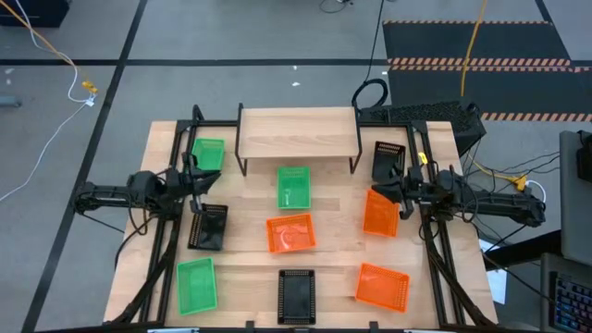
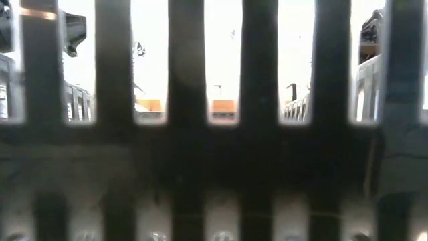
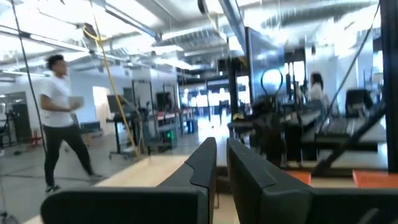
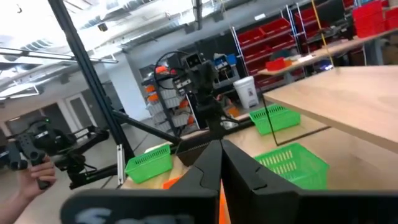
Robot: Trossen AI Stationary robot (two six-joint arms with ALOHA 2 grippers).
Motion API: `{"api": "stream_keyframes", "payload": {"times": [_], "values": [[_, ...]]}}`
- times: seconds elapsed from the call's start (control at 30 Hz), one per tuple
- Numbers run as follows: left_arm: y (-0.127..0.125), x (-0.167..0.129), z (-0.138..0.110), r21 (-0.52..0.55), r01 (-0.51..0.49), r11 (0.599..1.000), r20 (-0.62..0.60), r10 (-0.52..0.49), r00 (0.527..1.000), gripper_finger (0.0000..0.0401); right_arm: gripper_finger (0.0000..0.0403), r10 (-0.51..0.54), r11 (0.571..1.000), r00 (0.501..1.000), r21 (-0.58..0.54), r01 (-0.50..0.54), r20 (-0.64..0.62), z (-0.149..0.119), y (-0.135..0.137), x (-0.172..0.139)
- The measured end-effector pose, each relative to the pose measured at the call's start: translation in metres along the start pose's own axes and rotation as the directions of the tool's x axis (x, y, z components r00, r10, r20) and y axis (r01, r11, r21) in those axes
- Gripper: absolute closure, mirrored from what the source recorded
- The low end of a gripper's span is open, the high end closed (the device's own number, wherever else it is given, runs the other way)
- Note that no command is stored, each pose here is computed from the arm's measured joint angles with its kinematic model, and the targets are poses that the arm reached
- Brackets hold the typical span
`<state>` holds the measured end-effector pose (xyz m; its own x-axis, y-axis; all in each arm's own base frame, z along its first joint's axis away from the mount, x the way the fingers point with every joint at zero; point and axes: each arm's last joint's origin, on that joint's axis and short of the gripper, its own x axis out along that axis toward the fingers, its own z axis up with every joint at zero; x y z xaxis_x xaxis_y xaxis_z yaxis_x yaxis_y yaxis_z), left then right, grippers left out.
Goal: Stack baskets on shelf by color
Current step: Put the top green bin on the shelf
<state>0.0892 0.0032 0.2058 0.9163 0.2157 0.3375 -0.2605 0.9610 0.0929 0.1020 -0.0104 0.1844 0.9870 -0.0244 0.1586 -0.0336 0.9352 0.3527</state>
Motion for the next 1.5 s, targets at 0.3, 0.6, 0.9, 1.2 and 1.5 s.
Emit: {"api": "stream_keyframes", "payload": {"times": [0.3, 0.6, 0.9, 1.2, 1.5], "values": [[0.004, 0.000, -0.002, -0.003, -0.149, 0.989, -0.039, 0.148, 0.988, 0.0359, 0.0403, 0.043, 0.997, 0.998, -0.068, -0.040, 0.035, 0.004, 0.002, 0.000], [0.013, 0.011, -0.006, 0.093, -0.375, 0.922, -0.525, 0.365, 0.769, 0.0332, 0.0403, -0.001, 0.997, 0.989, -0.079, -0.011, -0.148, -0.013, -0.004, 0.001], [0.020, 0.048, 0.041, 0.204, -0.316, 0.927, -0.851, 0.327, 0.411, 0.0182, 0.0403, -0.121, 0.993, 0.974, -0.030, 0.118, -0.194, -0.020, -0.010, 0.005], [0.034, 0.083, -0.006, 0.362, -0.268, 0.893, -0.923, 0.383, 0.029, 0.0124, 0.0403, -0.181, 0.983, 0.966, -0.007, 0.182, -0.187, -0.021, -0.012, 0.009], [0.059, 0.084, -0.037, 0.389, -0.437, 0.811, -0.921, 0.330, -0.207, 0.0137, 0.0403, -0.142, 0.987, 0.960, 0.042, 0.156, -0.240, -0.025, -0.013, 0.012]]}}
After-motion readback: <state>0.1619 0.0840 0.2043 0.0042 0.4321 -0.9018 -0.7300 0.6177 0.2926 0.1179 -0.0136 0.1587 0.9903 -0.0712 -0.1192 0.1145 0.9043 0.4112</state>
